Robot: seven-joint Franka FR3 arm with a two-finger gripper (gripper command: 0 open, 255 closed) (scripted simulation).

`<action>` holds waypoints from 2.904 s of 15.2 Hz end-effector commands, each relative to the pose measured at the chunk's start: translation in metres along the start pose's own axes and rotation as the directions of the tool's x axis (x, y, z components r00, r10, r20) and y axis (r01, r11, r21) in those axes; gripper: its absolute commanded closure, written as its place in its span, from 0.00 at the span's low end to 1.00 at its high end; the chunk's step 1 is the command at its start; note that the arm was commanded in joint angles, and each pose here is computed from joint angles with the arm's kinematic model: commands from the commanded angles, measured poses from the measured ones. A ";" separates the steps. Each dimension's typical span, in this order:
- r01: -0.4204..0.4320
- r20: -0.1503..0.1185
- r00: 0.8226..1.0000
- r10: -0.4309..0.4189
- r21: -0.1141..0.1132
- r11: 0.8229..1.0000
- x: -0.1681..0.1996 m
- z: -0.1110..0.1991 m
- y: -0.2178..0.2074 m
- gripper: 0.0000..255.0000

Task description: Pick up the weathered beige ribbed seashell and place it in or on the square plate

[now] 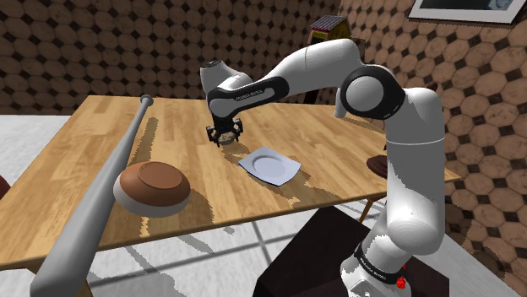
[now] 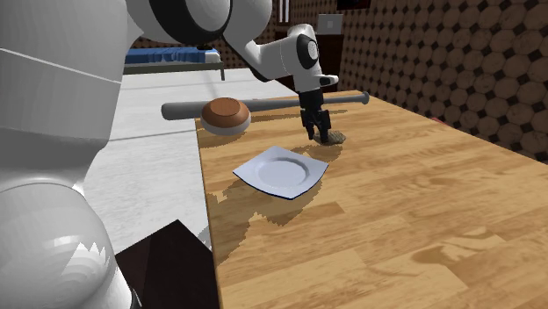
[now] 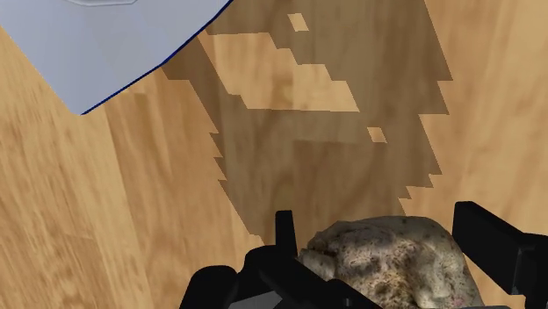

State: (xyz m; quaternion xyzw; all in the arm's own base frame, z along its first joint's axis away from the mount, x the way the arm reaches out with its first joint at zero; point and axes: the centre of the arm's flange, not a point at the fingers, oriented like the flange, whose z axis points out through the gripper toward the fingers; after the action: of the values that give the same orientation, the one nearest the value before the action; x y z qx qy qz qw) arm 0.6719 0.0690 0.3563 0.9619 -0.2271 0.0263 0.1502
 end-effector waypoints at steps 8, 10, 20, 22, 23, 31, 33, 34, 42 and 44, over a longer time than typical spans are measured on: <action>0.000 0.001 1.000 0.000 0.000 1.000 0.003 -0.019 0.006 1.00; 0.000 0.001 1.000 0.000 0.000 1.000 0.004 -0.029 0.009 1.00; 0.000 0.001 1.000 0.000 0.000 1.000 0.010 -0.080 0.023 1.00; 0.000 0.001 1.000 0.000 0.000 1.000 0.011 -0.090 0.026 1.00; 0.000 0.001 1.000 0.000 0.000 1.000 0.012 -0.095 0.028 1.00; 0.000 0.001 1.000 0.000 0.000 1.000 -0.069 -0.091 0.072 1.00; 0.000 0.000 1.000 0.000 -0.001 1.000 -0.069 -0.095 0.071 1.00; 0.000 0.000 1.000 0.000 -0.001 1.000 -0.069 -0.095 0.071 0.00; -0.453 0.084 0.885 0.459 -0.082 0.888 0.016 -0.068 0.006 0.00; -0.453 0.084 0.885 0.459 -0.082 0.888 0.015 -0.058 0.006 0.00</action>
State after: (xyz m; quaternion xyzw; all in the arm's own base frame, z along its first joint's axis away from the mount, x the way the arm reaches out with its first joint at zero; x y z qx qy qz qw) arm 0.6804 0.0768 0.4199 0.8795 -0.4492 0.0056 0.1569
